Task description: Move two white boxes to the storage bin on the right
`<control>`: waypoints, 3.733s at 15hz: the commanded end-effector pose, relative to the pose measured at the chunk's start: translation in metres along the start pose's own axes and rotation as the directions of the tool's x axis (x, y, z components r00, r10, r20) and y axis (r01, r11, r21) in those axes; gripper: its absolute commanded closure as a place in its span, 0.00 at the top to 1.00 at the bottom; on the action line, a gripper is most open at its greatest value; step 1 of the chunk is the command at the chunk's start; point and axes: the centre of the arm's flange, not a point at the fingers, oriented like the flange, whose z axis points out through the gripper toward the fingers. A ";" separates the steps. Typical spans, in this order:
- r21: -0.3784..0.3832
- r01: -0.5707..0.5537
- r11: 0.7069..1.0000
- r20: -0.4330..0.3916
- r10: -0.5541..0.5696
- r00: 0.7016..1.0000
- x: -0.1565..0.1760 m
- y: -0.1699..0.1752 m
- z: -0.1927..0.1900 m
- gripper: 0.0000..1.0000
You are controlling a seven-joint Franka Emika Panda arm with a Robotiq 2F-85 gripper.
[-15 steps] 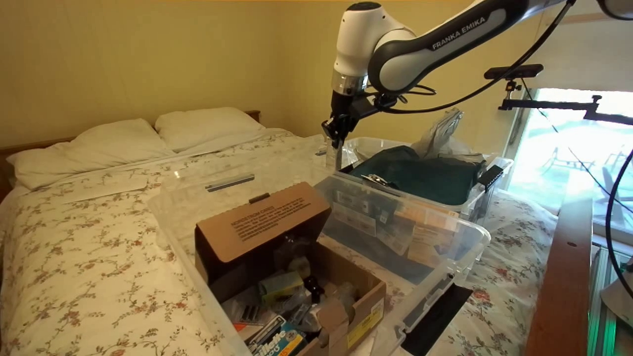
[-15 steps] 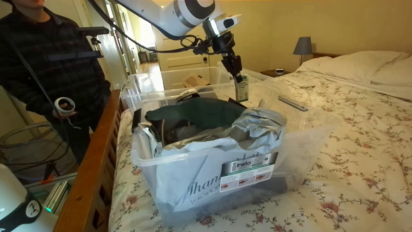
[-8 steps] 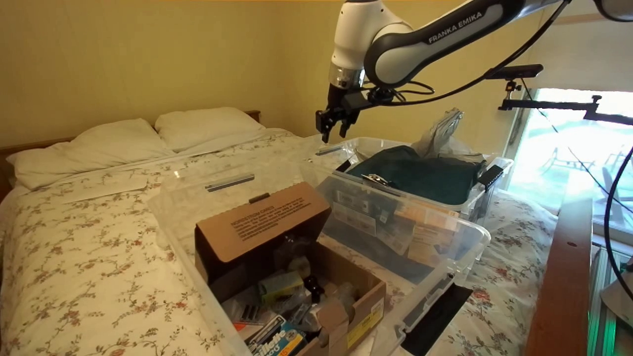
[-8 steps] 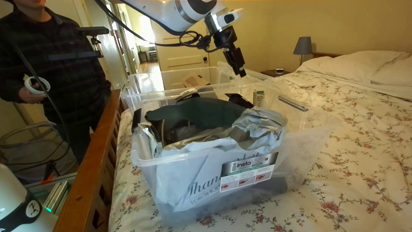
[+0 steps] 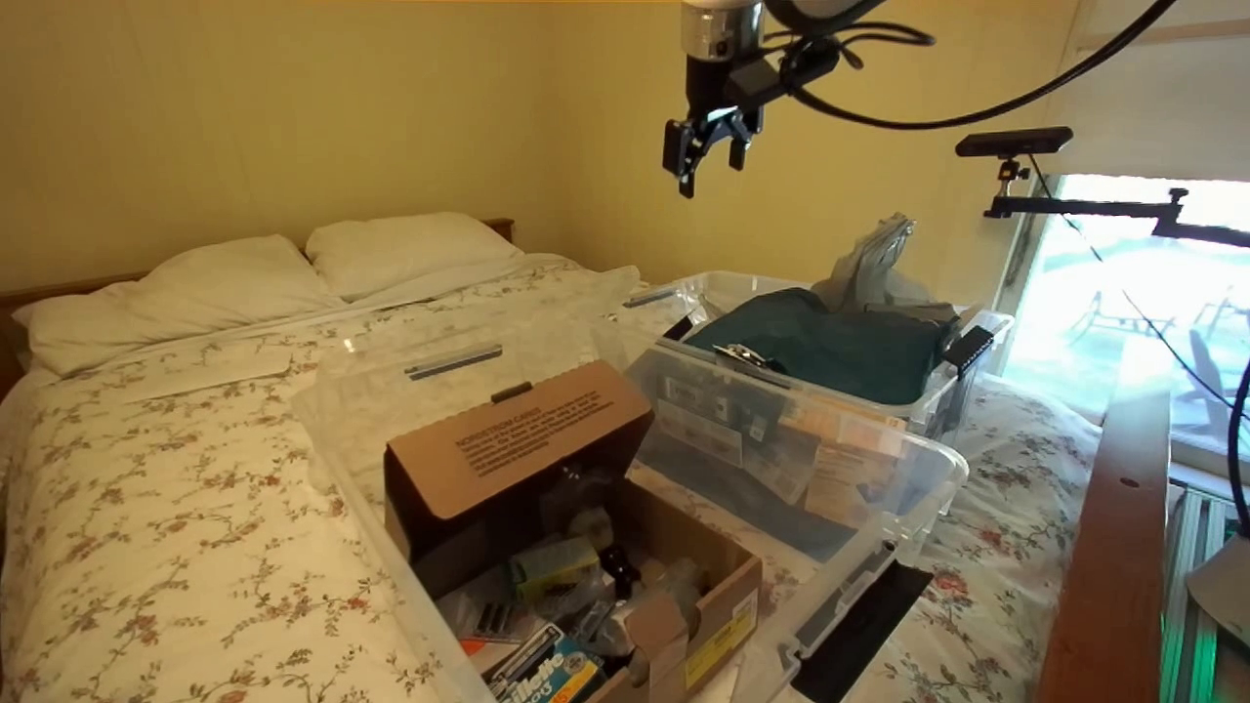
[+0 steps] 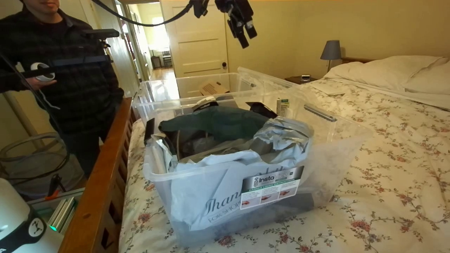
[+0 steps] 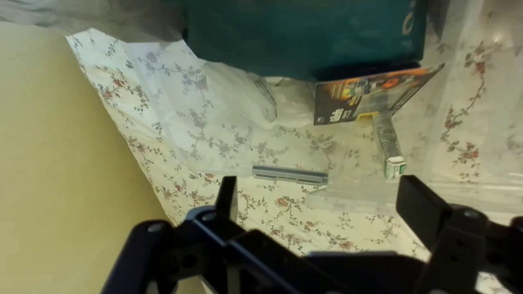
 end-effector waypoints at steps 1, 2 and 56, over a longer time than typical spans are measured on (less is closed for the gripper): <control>0.086 0.075 0.993 0.070 -0.081 0.994 -0.047 -0.032 -0.043 1.00; 0.138 0.088 0.987 0.087 -0.101 0.991 -0.058 -0.048 -0.051 1.00; 0.462 0.155 0.873 0.128 -0.239 0.963 -0.197 -0.398 0.045 1.00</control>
